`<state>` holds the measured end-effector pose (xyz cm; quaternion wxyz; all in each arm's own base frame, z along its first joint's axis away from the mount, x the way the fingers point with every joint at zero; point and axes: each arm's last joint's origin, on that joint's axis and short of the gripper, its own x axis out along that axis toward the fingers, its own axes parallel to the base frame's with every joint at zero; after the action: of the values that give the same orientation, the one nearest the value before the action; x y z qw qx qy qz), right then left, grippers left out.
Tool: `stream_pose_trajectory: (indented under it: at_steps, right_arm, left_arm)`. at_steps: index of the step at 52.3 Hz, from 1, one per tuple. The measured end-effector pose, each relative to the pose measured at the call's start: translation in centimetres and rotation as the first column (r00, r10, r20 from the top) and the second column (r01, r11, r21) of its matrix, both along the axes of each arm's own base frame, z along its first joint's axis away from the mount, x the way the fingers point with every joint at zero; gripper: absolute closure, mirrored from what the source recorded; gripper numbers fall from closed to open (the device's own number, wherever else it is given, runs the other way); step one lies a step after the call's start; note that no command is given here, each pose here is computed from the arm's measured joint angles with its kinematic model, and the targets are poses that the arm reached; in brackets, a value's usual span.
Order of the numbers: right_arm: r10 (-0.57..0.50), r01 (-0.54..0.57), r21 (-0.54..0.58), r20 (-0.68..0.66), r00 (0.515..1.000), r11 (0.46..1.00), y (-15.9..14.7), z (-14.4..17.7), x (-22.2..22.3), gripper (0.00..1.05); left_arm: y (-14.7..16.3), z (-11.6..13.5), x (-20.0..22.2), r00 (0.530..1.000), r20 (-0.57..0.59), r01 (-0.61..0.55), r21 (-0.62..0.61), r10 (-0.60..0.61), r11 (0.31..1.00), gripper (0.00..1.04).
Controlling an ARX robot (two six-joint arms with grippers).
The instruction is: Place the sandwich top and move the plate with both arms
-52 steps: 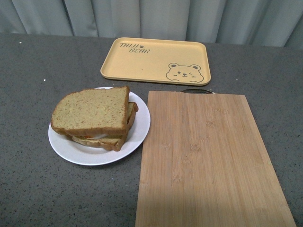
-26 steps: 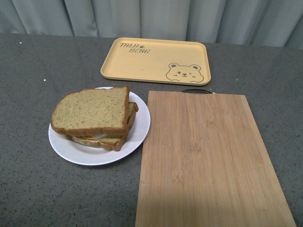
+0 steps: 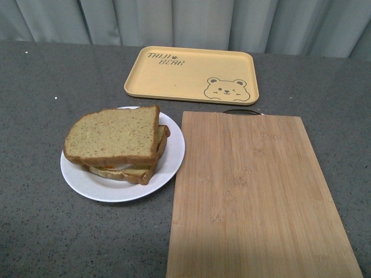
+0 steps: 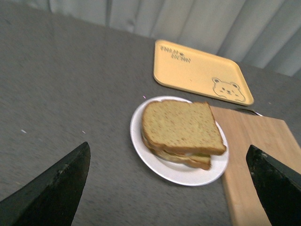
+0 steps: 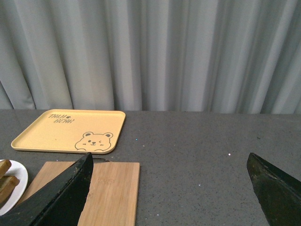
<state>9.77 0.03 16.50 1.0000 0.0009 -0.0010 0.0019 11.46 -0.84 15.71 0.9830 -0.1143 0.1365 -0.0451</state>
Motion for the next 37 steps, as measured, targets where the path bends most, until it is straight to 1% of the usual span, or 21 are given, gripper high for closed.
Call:
stream_pose_trajectory:
  at_steps: [10,15,21,26,31,37]
  right_arm:
    - [0.0,0.0,0.0,0.0,1.0,1.0,0.0,0.0,0.0,0.09]
    - [0.0,0.0,0.0,0.0,1.0,1.0,0.0,0.0,0.0,0.09]
    - [0.0,0.0,0.0,0.0,1.0,1.0,0.0,0.0,0.0,0.09]
    - [0.0,0.0,0.0,0.0,1.0,1.0,0.0,0.0,0.0,0.09]
    - [0.0,0.0,0.0,0.0,1.0,1.0,0.0,0.0,0.0,0.09]
    - [0.0,0.0,0.0,0.0,1.0,1.0,0.0,0.0,0.0,0.09]
  left_arm:
    - [-1.2,-0.1,3.6,0.994,-0.102,0.018,-0.168,-0.035,0.986,0.07]
    - [-1.6,-0.8,5.9,0.986,-0.164,0.001,-0.245,-0.042,0.969,0.07]
    - [-2.0,-2.7,8.2,0.956,-0.288,-0.04,-0.313,-0.055,0.949,0.07]
    - [-2.2,-5.0,9.4,0.915,-0.401,-0.098,-0.341,-0.051,0.935,0.07]
    - [-2.4,-7.1,10.1,0.883,-0.467,-0.125,-0.344,-0.054,0.931,0.07]
    - [-2.6,-8.5,10.7,0.859,-0.508,-0.135,-0.341,-0.062,0.93,0.07]
